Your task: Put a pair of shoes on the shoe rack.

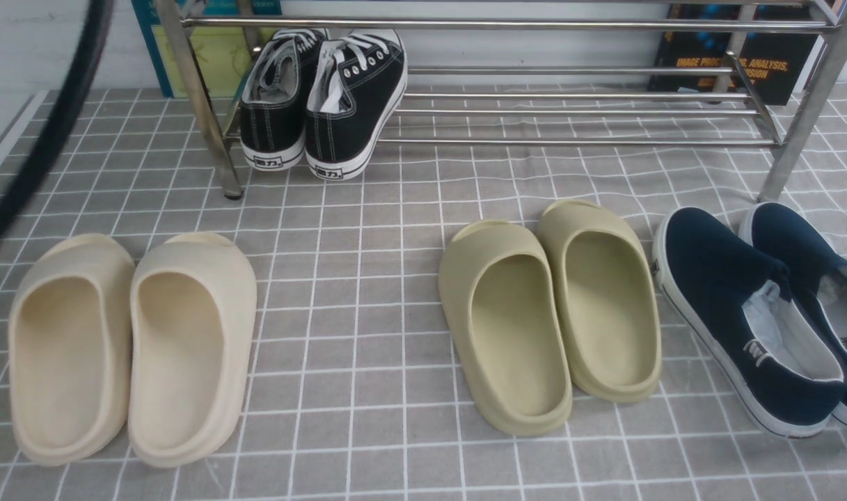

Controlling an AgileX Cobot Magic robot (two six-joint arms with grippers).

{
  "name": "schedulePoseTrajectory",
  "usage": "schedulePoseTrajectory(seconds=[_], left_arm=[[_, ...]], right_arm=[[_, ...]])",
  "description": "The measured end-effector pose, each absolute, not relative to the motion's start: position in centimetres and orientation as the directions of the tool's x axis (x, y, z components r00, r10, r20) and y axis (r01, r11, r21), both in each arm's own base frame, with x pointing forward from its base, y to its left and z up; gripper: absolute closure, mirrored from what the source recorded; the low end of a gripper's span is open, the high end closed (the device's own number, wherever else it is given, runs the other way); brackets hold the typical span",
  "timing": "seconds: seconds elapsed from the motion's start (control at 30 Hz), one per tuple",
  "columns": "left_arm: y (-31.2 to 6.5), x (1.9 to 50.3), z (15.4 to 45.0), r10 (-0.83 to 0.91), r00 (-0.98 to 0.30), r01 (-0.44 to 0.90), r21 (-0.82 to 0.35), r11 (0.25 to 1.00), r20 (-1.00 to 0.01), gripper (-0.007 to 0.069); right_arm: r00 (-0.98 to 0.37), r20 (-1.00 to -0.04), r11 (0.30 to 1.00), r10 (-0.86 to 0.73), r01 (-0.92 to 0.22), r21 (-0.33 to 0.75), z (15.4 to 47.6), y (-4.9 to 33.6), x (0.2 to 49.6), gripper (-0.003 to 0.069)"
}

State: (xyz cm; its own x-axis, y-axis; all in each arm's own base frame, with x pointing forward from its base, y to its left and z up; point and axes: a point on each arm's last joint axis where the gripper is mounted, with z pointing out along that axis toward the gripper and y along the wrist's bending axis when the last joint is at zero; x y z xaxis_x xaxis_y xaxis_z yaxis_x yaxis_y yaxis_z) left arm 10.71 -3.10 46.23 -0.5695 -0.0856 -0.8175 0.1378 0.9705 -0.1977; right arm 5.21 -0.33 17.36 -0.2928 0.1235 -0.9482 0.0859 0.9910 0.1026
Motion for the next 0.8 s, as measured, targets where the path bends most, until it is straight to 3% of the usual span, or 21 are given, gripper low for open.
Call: schedulePoseTrajectory(seconds=[0.33,0.53,0.8], left_arm=[[-1.8,6.1,40.5,-0.134,-0.581,0.119,-0.247,0.962,-0.802,0.0638],[-1.8,6.1,39.3,-0.117,-0.635,0.101,-0.233,0.967,-0.763,0.0638],[-1.7,6.4,38.9,-0.116,-0.609,0.101,-0.222,0.970,-0.784,0.0638]], right_arm=[[-0.293,-0.948,0.991,0.124,0.086,0.103,17.4,-0.3,5.2,0.0420],[-0.293,-0.948,0.991,0.124,0.086,0.103,17.4,-0.3,5.2,0.0420],[-0.293,-0.948,0.991,0.124,0.086,0.103,17.4,-0.3,5.2,0.0420]])
